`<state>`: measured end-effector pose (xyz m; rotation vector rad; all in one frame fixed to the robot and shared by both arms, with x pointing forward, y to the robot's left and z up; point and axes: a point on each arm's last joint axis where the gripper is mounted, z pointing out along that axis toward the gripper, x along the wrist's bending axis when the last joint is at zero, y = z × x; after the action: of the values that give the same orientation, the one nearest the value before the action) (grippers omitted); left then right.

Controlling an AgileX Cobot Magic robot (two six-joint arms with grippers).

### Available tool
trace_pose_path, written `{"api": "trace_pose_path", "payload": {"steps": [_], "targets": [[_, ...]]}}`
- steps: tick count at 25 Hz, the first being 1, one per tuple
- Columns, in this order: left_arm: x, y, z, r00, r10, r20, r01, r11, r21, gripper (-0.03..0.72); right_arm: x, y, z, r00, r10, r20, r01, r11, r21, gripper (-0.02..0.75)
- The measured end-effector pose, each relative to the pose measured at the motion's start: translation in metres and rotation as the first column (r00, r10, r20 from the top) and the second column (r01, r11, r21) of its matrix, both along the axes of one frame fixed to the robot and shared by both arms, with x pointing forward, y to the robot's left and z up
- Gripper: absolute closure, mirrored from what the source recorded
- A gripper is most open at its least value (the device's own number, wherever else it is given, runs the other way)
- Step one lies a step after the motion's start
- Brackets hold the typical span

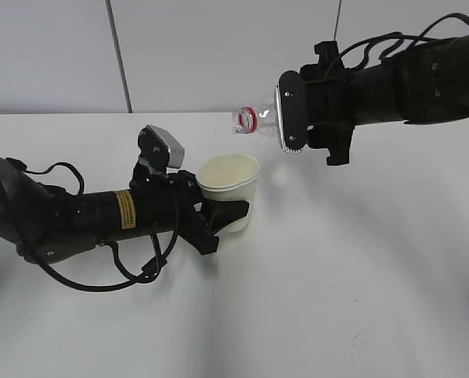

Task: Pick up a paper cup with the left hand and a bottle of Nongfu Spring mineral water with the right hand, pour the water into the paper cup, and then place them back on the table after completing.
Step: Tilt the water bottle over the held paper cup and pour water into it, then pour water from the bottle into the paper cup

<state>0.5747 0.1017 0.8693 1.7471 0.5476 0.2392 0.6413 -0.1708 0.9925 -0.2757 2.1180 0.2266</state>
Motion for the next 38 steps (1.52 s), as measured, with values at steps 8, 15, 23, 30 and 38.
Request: {"api": "trace_pose_path", "payload": {"steps": [8,15,23,30,38], "targets": [[0.0,0.0,0.0,1.0,0.0,0.0,0.0,1.0,0.0,0.324,0.0018,-0.0003,0.003,1.0,0.004,0.02,-0.003,1.0,-0.031,0.251],[0.0,0.0,0.0,1.0,0.0,0.0,0.0,1.0,0.0,0.324,0.0018,-0.0003,0.003,0.999,0.027,0.03,-0.025,0.998,-0.066,0.251],[0.0001,0.0,0.0,1.0,0.002,0.0,-0.002,1.0,-0.001,0.324,0.002,-0.0009,0.0031,0.998,0.043,0.04,-0.038,0.994,-0.099,0.251],[0.0001,0.0,0.0,1.0,0.002,0.0,-0.002,1.0,-0.001,0.324,0.0021,-0.001,0.0031,0.998,0.044,0.044,-0.039,0.993,-0.113,0.251],[0.0001,0.0001,-0.0001,1.0,0.002,-0.001,-0.002,1.0,0.0,0.324,0.0023,-0.0016,0.0032,0.998,0.041,0.046,-0.035,0.992,-0.118,0.252]]}}
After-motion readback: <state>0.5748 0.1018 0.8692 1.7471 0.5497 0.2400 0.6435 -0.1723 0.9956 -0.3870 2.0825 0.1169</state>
